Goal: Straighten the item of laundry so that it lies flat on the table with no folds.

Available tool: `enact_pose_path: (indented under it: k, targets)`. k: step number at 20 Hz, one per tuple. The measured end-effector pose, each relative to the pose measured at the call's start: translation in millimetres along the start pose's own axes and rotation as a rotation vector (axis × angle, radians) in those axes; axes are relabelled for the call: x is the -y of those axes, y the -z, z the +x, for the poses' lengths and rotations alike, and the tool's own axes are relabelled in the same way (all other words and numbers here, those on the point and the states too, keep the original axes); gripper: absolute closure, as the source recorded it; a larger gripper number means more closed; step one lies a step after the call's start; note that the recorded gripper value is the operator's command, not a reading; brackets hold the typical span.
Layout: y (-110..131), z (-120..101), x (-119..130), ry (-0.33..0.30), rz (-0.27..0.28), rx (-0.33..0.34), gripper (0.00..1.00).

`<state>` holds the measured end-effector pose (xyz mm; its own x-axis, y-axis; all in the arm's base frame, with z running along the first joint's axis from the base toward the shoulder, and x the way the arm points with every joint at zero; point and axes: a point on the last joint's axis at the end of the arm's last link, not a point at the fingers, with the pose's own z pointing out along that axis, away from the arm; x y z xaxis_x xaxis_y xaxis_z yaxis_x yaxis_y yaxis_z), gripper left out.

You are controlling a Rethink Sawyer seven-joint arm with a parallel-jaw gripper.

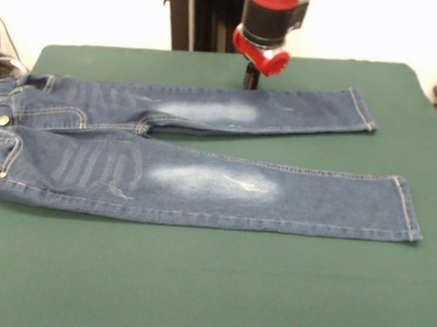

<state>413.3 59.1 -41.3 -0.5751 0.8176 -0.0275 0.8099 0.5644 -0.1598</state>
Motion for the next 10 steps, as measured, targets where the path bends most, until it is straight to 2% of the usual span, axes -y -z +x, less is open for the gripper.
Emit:
enact_pose_path:
  k: [10]
  targets:
    - [4.0, -4.0, -1.7, -0.008, -0.007, -0.003, 1.0]
